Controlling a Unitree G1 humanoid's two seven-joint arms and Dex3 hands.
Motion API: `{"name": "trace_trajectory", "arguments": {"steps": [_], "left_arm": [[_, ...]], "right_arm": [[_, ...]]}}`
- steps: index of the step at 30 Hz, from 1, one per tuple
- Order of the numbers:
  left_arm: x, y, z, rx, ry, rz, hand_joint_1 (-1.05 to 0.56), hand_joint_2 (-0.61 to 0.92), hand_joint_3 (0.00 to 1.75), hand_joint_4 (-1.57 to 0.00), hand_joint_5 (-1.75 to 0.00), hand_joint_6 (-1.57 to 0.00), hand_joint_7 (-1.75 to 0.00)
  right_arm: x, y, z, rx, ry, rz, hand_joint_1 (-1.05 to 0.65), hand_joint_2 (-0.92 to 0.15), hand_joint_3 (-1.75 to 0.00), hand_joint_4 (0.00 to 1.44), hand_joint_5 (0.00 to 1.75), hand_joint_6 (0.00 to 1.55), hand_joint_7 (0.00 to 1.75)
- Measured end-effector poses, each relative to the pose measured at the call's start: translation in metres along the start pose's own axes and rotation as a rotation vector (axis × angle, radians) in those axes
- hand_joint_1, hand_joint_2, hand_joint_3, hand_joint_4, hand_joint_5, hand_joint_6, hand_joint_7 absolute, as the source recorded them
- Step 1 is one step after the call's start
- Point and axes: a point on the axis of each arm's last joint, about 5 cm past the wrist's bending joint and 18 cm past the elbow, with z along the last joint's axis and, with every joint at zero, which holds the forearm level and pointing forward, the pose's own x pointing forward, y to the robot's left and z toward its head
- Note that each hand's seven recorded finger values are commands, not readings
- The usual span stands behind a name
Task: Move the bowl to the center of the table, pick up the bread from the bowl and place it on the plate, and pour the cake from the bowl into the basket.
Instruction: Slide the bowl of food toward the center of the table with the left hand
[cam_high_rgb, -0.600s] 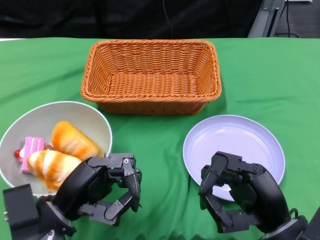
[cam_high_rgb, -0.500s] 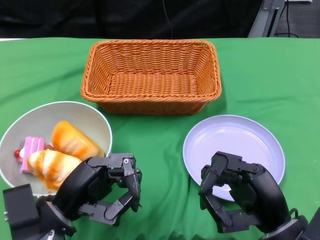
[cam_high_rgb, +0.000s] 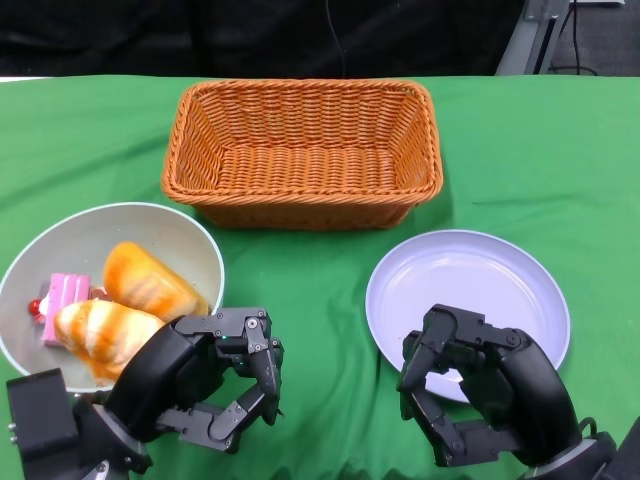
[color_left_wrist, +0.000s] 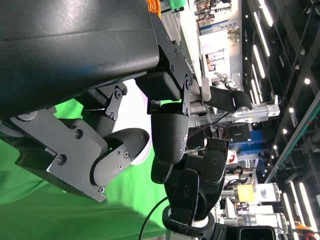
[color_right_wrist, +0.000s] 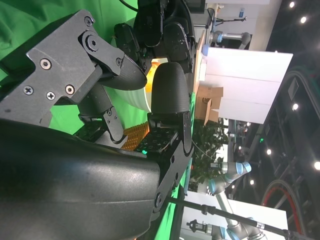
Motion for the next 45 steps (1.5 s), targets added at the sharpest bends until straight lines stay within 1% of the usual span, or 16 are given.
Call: {"name": "trace_trajectory", "arguments": {"steps": [14, 18, 20, 24, 28, 32, 33, 34, 35, 36, 37, 39, 41, 42, 45], "left_arm": [[0.0, 0.0, 0.0, 0.0, -0.001, 0.001, -0.09, 0.51, 1.2, -0.75, -1.72, -0.76, -1.41], [0.0, 0.0, 0.001, -0.003, -0.014, 0.002, -0.1, 0.51, 1.21, -0.74, -1.71, -0.75, -1.39], [0.002, 0.001, 0.004, 0.005, -0.043, 0.003, -0.1, 0.5, 1.2, -0.75, -1.69, -0.75, -1.38], [0.004, 0.006, 0.014, 0.042, -0.128, 0.019, -0.13, 0.58, 1.04, -0.8, -1.63, -0.75, -1.37], [0.007, 0.01, 0.025, 0.079, -0.202, 0.032, -0.11, 0.63, 0.99, -0.83, -1.59, -0.77, -1.38], [0.007, 0.017, 0.038, 0.113, -0.275, 0.069, -0.08, 0.69, 0.88, -0.88, -1.5, -0.83, -1.21], [0.006, 0.019, 0.04, 0.11, -0.294, 0.085, -0.08, 0.72, 0.81, -0.87, -1.49, -0.85, -1.15], [0.005, 0.021, 0.042, 0.109, -0.308, 0.098, -0.12, 0.8, 0.7, -0.82, -1.56, -0.8, -1.17], [0.005, 0.023, 0.043, 0.109, -0.323, 0.113, -0.11, 0.83, 0.61, -0.84, -1.53, -0.82, -1.12], [0.005, 0.025, 0.045, 0.113, -0.337, 0.124, -0.11, 0.87, 0.48, -0.86, -1.46, -0.87, -1.02], [0.005, 0.028, 0.047, 0.125, -0.35, 0.134, -0.11, 0.88, 0.42, -0.88, -1.44, -0.89, -0.99], [0.006, 0.035, 0.051, 0.162, -0.379, 0.166, -0.08, 0.91, 0.37, -0.87, -1.43, -0.9, -0.95], [0.006, 0.04, 0.055, 0.193, -0.403, 0.215, -0.06, 0.92, 0.39, -0.86, -1.42, -0.91, -0.91], [0.006, 0.043, 0.056, 0.215, -0.407, 0.254, -0.06, 0.92, 0.4, -0.87, -1.39, -0.94, -0.84], [0.002, 0.049, 0.057, 0.255, -0.408, 0.373, -0.03, 0.92, 0.44, -0.84, -1.24, -1.03, -0.52]], "right_arm": [[0.0, 0.0, 0.0, -0.001, 0.001, 0.0, -0.07, -0.39, -1.27, 0.8, 1.7, 0.72, 1.38], [0.0, 0.0, 0.0, 0.001, 0.001, -0.001, -0.08, -0.38, -1.27, 0.8, 1.7, 0.72, 1.38], [0.0, 0.0, 0.0, 0.0, 0.001, -0.001, -0.09, -0.38, -1.26, 0.8, 1.7, 0.72, 1.38], [0.0, 0.0, 0.0, -0.002, 0.001, -0.002, -0.08, -0.39, -1.25, 0.8, 1.7, 0.72, 1.38], [0.001, 0.0, 0.0, -0.002, 0.001, 0.0, -0.08, -0.4, -1.24, 0.8, 1.69, 0.72, 1.38], [0.001, 0.0, 0.0, -0.002, 0.001, 0.0, -0.08, -0.41, -1.22, 0.81, 1.69, 0.72, 1.39], [0.001, 0.0, 0.0, -0.002, 0.001, 0.0, -0.08, -0.41, -1.22, 0.81, 1.69, 0.72, 1.39], [0.001, 0.0, -0.001, -0.001, 0.001, 0.0, -0.08, -0.41, -1.22, 0.81, 1.69, 0.72, 1.39], [0.001, 0.0, -0.001, -0.001, 0.002, 0.0, -0.08, -0.41, -1.22, 0.81, 1.69, 0.72, 1.39], [0.001, -0.001, -0.001, -0.001, 0.002, 0.0, -0.08, -0.41, -1.22, 0.81, 1.69, 0.72, 1.39], [0.002, -0.001, -0.001, 0.0, 0.002, 0.001, -0.09, -0.41, -1.22, 0.81, 1.7, 0.72, 1.39], [0.002, 0.0, -0.001, 0.003, 0.007, 0.0, -0.09, -0.41, -1.21, 0.81, 1.7, 0.72, 1.39], [0.002, 0.0, -0.001, 0.006, 0.012, 0.0, -0.09, -0.41, -1.21, 0.8, 1.7, 0.72, 1.39], [0.002, 0.0, -0.001, 0.008, 0.015, 0.0, -0.09, -0.42, -1.21, 0.8, 1.7, 0.72, 1.39], [0.002, 0.0, -0.002, 0.01, 0.016, -0.001, -0.09, -0.42, -1.2, 0.8, 1.7, 0.72, 1.4]]}}
